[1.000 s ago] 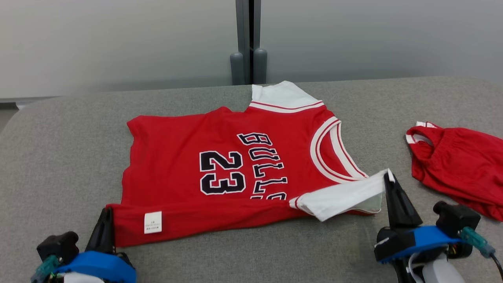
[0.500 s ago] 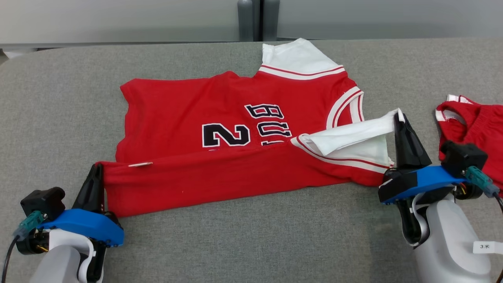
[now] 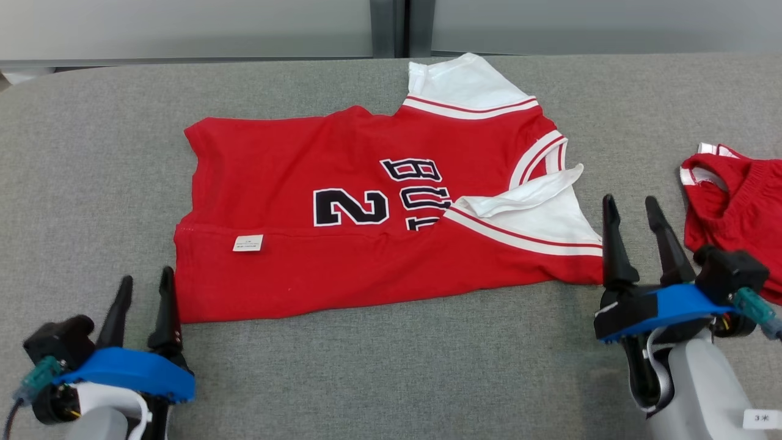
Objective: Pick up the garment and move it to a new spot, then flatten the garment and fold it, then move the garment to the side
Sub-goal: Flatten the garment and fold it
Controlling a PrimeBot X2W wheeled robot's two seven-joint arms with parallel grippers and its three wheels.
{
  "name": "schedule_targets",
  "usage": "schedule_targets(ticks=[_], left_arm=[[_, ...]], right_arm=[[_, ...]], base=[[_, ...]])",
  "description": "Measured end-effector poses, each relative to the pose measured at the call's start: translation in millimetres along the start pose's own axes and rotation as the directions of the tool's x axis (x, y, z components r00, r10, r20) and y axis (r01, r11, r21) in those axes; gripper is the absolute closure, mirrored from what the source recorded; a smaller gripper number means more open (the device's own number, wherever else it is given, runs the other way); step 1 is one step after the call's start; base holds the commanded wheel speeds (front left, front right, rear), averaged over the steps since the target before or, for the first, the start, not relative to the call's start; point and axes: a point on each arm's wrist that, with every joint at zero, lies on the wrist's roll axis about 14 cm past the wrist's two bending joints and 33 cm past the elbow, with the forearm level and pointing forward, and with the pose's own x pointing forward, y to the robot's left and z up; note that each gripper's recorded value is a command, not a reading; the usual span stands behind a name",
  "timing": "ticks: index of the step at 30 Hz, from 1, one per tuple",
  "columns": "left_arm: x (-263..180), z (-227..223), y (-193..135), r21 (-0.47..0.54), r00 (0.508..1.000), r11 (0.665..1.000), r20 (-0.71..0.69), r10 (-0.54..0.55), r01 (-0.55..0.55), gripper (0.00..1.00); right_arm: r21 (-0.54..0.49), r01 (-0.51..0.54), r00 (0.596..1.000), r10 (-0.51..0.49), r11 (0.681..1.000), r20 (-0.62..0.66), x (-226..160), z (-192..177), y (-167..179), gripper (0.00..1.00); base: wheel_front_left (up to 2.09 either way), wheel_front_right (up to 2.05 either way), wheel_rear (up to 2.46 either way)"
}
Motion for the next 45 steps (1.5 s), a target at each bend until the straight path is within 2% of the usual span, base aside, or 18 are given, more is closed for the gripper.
schedule_targets(ticks=[4, 7, 15, 16, 17, 18, 19, 20, 21, 22, 27, 35, 40, 45], left_arm=[[-15, -32, -7, -0.036, 0.996, 0.999, -0.088, -0.012, 0.009, 0.0], [-15, -41, -6, -0.043, 0.993, 0.999, -0.118, -0.015, 0.01, 0.0], [-7, -65, -7, -0.026, 0.975, 0.999, -0.219, -0.047, 0.042, 0.01], [-7, -66, -7, -0.031, 0.974, 0.999, -0.223, -0.048, 0.042, 0.45], [-7, -67, -8, -0.03, 0.971, 0.998, -0.231, -0.053, 0.047, 0.6], [-7, -68, -8, -0.032, 0.97, 0.998, -0.237, -0.056, 0.05, 1.0], [-7, -68, -8, -0.038, 0.969, 0.998, -0.241, -0.06, 0.052, 1.0], [-8, -70, -10, -0.04, 0.966, 0.998, -0.249, -0.066, 0.057, 1.0], [-8, -71, -11, -0.047, 0.965, 0.997, -0.254, -0.072, 0.062, 1.0], [-9, -72, -15, -0.054, 0.963, 0.996, -0.258, -0.082, 0.07, 1.0], [-10, -69, -16, -0.069, 0.961, 0.994, -0.259, -0.094, 0.079, 1.0], [-27, -57, -19, -0.097, 0.973, 0.993, -0.215, -0.08, 0.06, 1.0], [-57, -54, -19, -0.101, 0.984, 0.994, -0.171, -0.051, 0.034, 1.0], [-81, -66, -16, -0.086, 0.984, 0.996, -0.179, -0.025, 0.009, 1.0]], right_arm=[[-0.019, 0.006, 0.997, -0.007, 1.0, -0.078, -22, -26, -4, 0.0], [-0.028, 0.021, 0.991, -0.024, 0.999, -0.133, -33, -43, -10, 0.0], [-0.067, -0.014, 0.97, -0.003, 0.998, -0.242, -37, -77, -6, 0.0], [-0.067, -0.014, 0.968, -0.003, 0.998, -0.251, -36, -80, -6, 0.0], [-0.067, -0.013, 0.963, -0.005, 0.998, -0.268, -37, -85, -6, 0.0], [-0.066, -0.009, 0.959, -0.01, 0.998, -0.283, -38, -89, -8, 0.0], [-0.068, -0.006, 0.955, -0.015, 0.998, -0.295, -38, -93, -9, 0.0], [-0.071, -0.006, 0.951, -0.016, 0.997, -0.308, -38, -97, -10, 0.4], [-0.069, -0.006, 0.949, -0.016, 0.998, -0.313, -37, -98, -9, 0.63], [-0.067, -0.006, 0.948, -0.016, 0.998, -0.319, -36, -100, -9, 1.0], [-0.048, 0.003, 0.948, -0.018, 0.999, -0.318, -33, -99, -9, 1.0], [-0.032, -0.004, 0.963, -0.004, 0.999, -0.268, -40, -77, -1, 1.0], [-0.028, 0.002, 0.969, -0.009, 1.0, -0.246, -69, -64, 2, 1.0], [-0.025, 0.028, 0.965, -0.034, 0.999, -0.261, -104, -68, -5, 1.0]], base=[[0.0, 0.0, 0.0], [0.0, 0.0, 0.0], [0.0, 0.0, 0.0], [0.0, 0.0, 0.0], [0.0, 0.0, 0.0], [0.0, 0.0, 0.0], [0.0, 0.0, 0.0], [0.0, 0.0, 0.0], [0.0, 0.0, 0.0], [0.0, 0.0, 0.0], [0.0, 0.0, 0.0], [0.0, 0.0, 0.0], [0.0, 0.0, 0.0], [0.0, 0.0, 0.0]])
